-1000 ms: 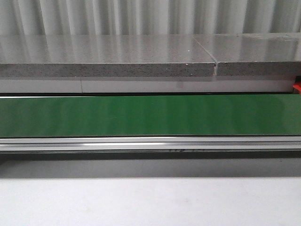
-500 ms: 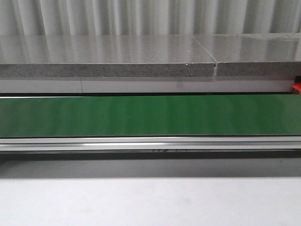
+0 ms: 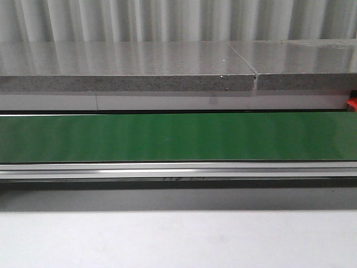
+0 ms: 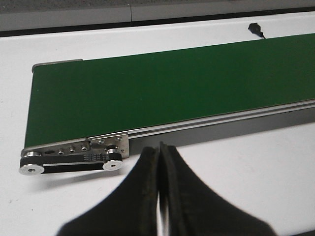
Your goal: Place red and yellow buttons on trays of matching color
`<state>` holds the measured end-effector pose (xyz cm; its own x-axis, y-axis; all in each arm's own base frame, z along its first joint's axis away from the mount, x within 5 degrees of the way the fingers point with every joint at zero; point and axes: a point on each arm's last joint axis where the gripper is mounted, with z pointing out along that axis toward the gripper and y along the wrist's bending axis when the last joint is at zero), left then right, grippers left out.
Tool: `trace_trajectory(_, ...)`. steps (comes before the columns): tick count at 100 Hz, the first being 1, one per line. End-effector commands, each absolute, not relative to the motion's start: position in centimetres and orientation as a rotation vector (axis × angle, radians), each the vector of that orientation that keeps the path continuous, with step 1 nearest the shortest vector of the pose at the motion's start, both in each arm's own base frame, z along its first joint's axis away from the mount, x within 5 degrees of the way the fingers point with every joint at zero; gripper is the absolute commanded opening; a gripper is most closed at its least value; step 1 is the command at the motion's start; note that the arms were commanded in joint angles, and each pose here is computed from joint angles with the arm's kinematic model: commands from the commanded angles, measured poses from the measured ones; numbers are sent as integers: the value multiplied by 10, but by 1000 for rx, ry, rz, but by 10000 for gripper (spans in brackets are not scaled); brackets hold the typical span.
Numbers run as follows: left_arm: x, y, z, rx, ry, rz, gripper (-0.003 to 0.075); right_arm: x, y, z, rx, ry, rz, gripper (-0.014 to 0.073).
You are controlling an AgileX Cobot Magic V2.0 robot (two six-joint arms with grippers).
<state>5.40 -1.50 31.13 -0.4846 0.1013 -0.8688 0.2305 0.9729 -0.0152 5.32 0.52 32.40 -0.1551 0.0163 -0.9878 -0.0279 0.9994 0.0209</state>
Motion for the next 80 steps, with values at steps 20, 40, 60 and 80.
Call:
trace_trajectory(20,56,-17,324,224,1990,-182,-21,56,3,304,33,1609,34,-69)
trace_trajectory(40,56,-17,324,224,1990,-182,-21,63,-3,276,98,1460,15,-69)
trace_trajectory(60,56,-17,324,224,1990,-182,-21,62,-5,244,48,1391,-75,-69)
trace_trajectory(80,56,-17,324,224,1990,-182,-21,58,-6,215,97,1429,-42,-69)
